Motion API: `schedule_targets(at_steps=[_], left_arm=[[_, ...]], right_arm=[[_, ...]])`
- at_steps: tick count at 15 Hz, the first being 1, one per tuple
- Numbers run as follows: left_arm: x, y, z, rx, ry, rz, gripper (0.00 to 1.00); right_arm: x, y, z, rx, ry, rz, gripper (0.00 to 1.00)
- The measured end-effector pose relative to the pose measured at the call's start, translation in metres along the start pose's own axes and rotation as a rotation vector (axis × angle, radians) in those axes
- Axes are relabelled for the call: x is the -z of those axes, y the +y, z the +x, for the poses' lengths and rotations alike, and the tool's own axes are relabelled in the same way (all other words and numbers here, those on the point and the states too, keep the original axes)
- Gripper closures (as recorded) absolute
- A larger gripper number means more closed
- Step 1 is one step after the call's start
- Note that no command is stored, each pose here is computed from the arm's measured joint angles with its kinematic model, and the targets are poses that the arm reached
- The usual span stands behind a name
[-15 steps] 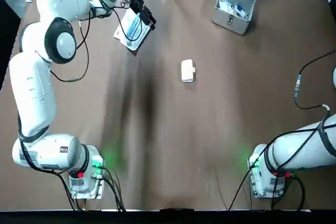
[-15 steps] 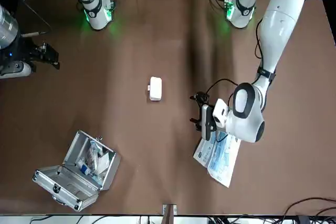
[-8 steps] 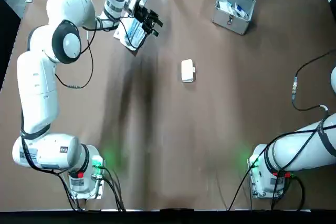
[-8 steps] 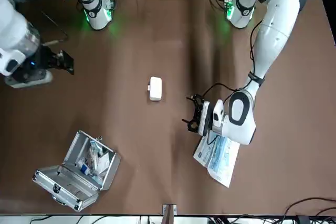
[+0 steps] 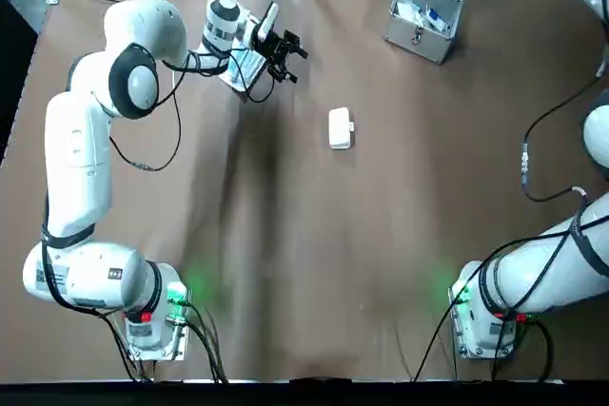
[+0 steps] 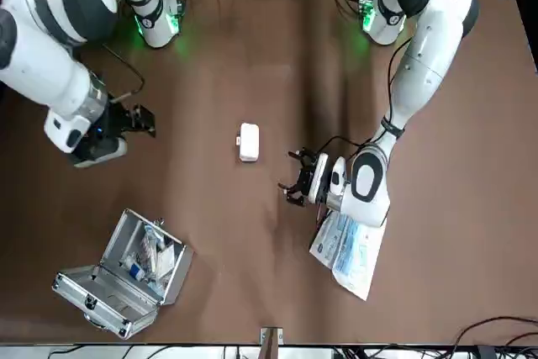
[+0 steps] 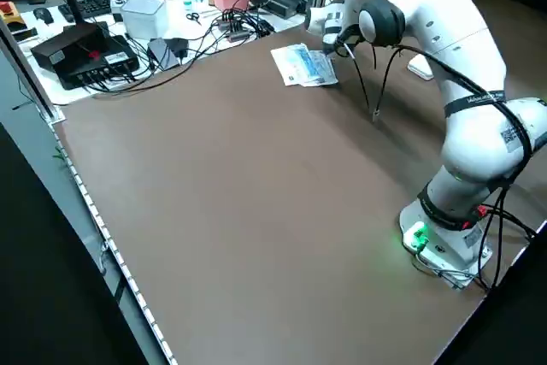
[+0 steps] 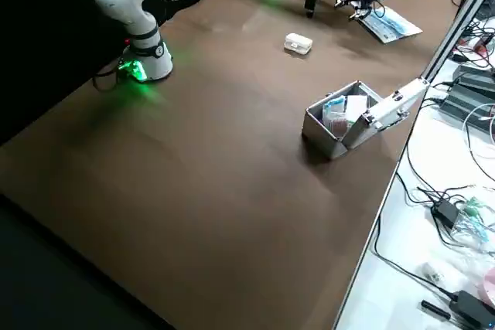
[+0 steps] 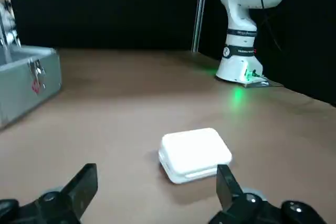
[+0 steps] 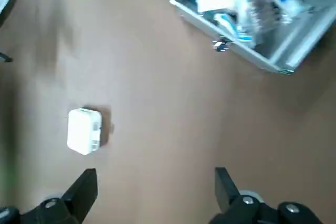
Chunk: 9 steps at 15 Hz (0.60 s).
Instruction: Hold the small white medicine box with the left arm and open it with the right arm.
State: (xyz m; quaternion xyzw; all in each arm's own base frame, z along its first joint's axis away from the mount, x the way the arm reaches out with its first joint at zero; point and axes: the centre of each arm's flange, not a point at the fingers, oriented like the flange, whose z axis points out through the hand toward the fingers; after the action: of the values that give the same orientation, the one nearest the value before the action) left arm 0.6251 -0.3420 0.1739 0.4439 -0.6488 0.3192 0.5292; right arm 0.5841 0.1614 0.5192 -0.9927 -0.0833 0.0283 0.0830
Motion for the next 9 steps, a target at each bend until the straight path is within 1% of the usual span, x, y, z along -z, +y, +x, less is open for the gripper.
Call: schedule_targets(at_steps=[3,5,9], left_arm=[[-0.017,0.001,-0.006,-0.082,0.047,0.011,0.00],[-0.029,0.002,-0.012,-0.096,0.047,0.012,0.00],[-0.050,0.004,-0.025,-0.084,0.028,0.023,0.00]], right_arm=[[-0.035,-0.013,0.009,-0.022,-0.049,0.017,0.02],[-0.059,-0.018,0.010,-0.029,-0.088,0.039,0.03],[-0.082,-0.016,0.005,-0.042,-0.123,0.045,0.06]])
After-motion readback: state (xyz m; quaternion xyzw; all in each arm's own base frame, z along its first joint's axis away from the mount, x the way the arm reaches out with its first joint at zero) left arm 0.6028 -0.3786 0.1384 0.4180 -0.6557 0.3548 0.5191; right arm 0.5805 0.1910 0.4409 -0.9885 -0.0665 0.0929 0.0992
